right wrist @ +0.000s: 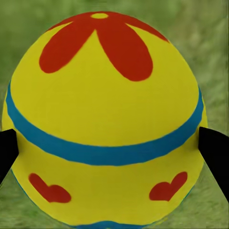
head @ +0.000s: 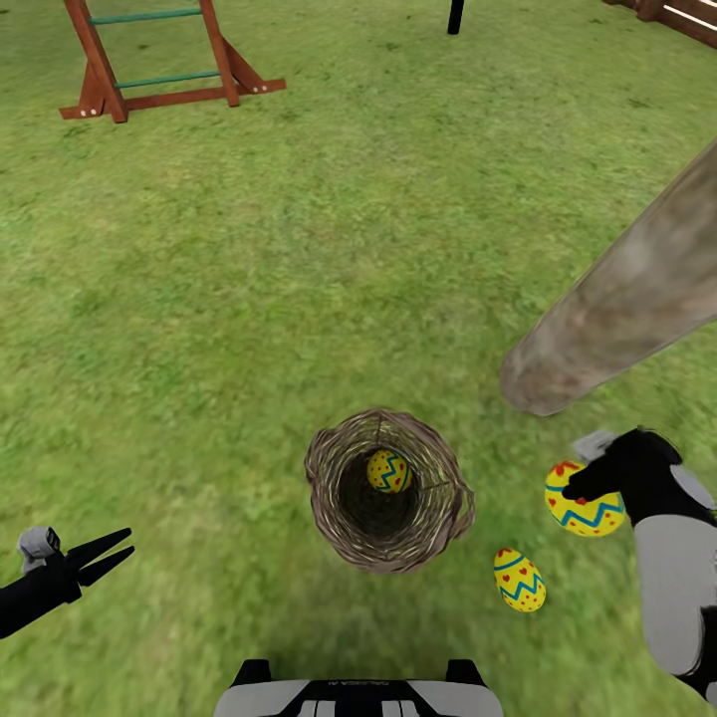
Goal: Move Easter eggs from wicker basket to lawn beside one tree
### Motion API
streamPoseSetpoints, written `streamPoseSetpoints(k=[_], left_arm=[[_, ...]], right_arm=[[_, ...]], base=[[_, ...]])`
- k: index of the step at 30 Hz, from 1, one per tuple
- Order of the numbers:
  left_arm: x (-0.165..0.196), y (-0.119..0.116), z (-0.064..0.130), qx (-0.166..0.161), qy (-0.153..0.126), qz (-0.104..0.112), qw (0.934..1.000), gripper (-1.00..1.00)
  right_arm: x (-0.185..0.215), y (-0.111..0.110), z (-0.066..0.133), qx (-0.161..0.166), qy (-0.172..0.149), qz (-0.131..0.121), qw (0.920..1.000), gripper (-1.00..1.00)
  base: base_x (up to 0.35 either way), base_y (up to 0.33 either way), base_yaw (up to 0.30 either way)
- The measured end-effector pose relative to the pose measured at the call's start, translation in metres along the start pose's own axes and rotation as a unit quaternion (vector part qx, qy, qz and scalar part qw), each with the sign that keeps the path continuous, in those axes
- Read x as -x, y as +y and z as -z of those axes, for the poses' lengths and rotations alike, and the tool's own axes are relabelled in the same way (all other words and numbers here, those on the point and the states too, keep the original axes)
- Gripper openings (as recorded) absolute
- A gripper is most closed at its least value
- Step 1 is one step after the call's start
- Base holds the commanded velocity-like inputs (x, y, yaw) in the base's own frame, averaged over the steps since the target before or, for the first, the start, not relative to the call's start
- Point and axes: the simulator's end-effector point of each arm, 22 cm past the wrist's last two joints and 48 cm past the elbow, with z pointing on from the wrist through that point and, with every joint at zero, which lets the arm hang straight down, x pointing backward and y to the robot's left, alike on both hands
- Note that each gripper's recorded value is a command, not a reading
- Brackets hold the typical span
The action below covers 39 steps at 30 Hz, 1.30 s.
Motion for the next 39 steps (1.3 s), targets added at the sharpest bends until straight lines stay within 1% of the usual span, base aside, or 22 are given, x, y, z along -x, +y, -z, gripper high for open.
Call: streamPoseSetpoints(k=[2,3,6,9,12,13,14,15,16,17,19,22,26,29,30,31,32,33,34,36,37,39], left_arm=[[0.000,0.000,0.000,0.000,0.000,0.000,1.0000,1.00],[0.000,0.000,0.000,0.000,0.000,0.000,1.0000,1.00],[-0.001,0.000,-0.001,-0.001,0.000,0.001,1.0000,1.00],[-0.002,0.000,-0.001,-0.001,0.001,0.001,1.0000,1.00],[-0.002,0.000,-0.002,-0.002,0.001,0.001,1.0000,1.00],[-0.002,0.000,-0.002,-0.002,0.001,0.002,1.0000,1.00],[-0.002,0.000,-0.002,-0.001,0.001,0.002,1.0000,1.00],[-0.003,0.000,-0.002,-0.001,0.001,0.002,1.0000,1.00],[-0.003,0.000,-0.002,-0.002,0.001,0.002,1.0000,1.00],[-0.003,0.000,-0.002,-0.002,0.001,0.002,1.0000,1.00],[-0.003,0.000,-0.002,-0.002,0.001,0.002,1.0000,1.00],[-0.003,0.000,-0.002,-0.002,0.001,0.002,1.0000,1.00],[-0.003,0.000,-0.003,-0.001,0.002,0.002,1.0000,1.00],[-0.004,0.001,-0.003,-0.001,0.002,0.000,1.0000,1.00],[-0.004,0.000,-0.003,-0.001,0.002,-0.001,1.0000,1.00],[-0.003,0.000,-0.002,-0.001,0.002,-0.002,1.0000,1.00],[-0.001,-0.002,-0.002,-0.002,0.000,-0.006,1.0000,1.00],[0.001,-0.004,-0.001,-0.003,-0.002,-0.009,1.0000,1.00],[0.004,-0.008,0.000,-0.003,-0.003,-0.017,0.9998,1.00],[0.021,-0.024,0.006,-0.001,-0.015,-0.053,0.9985,1.00],[0.032,-0.032,0.013,0.001,-0.029,-0.070,0.9971,1.00],[0.042,-0.036,0.024,0.006,-0.049,-0.080,0.9956,1.00]], right_arm=[[0.003,0.006,-0.009,0.005,-0.014,0.001,0.9999,-1.00],[0.003,0.007,-0.011,0.003,-0.015,0.002,0.9999,-1.00],[0.003,-0.002,-0.015,-0.027,-0.017,0.003,0.9995,-1.00],[0.004,-0.002,-0.017,-0.032,-0.017,0.003,0.9993,-1.00],[0.001,-0.007,-0.019,-0.051,-0.013,0.003,0.9986,-1.00],[-0.004,-0.003,-0.024,-0.050,-0.006,0.004,0.9987,-1.00],[-0.009,0.006,-0.033,-0.041,-0.001,0.000,0.9992,-1.00],[-0.008,0.014,-0.039,-0.034,-0.010,-0.006,0.9994,-1.00],[-0.005,0.016,-0.043,-0.036,-0.022,-0.008,0.9991,-1.00],[-0.005,0.015,-0.049,-0.048,-0.030,-0.008,0.9984,-1.00],[-0.010,0.017,-0.057,-0.061,-0.030,-0.005,0.9977,-1.00],[-0.007,0.019,-0.060,-0.064,-0.040,0.001,0.9971,-1.00],[-0.007,0.013,-0.059,-0.079,-0.042,0.001,0.9960,-1.00],[-0.006,0.013,-0.059,-0.080,-0.044,0.002,0.9958,-1.00],[-0.006,0.012,-0.058,-0.082,-0.044,0.002,0.9957,-1.00],[-0.006,0.008,-0.056,-0.084,-0.046,-0.005,0.9954,-1.00],[-0.008,0.007,-0.056,-0.081,-0.049,-0.022,0.9953,-1.00],[-0.005,0.013,-0.057,-0.075,-0.052,-0.031,0.9954,-1.00],[-0.003,0.017,-0.056,-0.072,-0.055,-0.035,0.9953,-1.00],[-0.002,0.017,-0.055,-0.073,-0.056,-0.037,0.9950,-1.00],[-0.002,0.017,-0.055,-0.075,-0.056,-0.038,0.9949,-1.00],[-0.002,0.017,-0.055,-0.077,-0.057,-0.038,0.9948,-1.00]], base=[[0.000,0.000,0.000],[0.000,0.000,0.000],[0.000,0.000,0.000],[0.000,0.000,0.000],[0.000,0.000,0.000],[0.000,0.000,0.000],[0.000,0.000,0.000],[0.000,0.000,0.000],[0.000,0.000,0.000],[0.000,0.000,0.000],[0.000,0.000,0.000],[0.000,0.000,0.000],[0.000,0.000,0.000],[0.000,0.000,-0.102],[0.000,0.000,-0.210],[0.000,0.000,-0.214],[0.000,0.000,-0.215],[0.000,0.000,-0.216],[0.000,0.000,-0.216],[0.000,0.000,-0.217],[0.000,0.000,-0.217],[0.000,0.000,-0.220]])
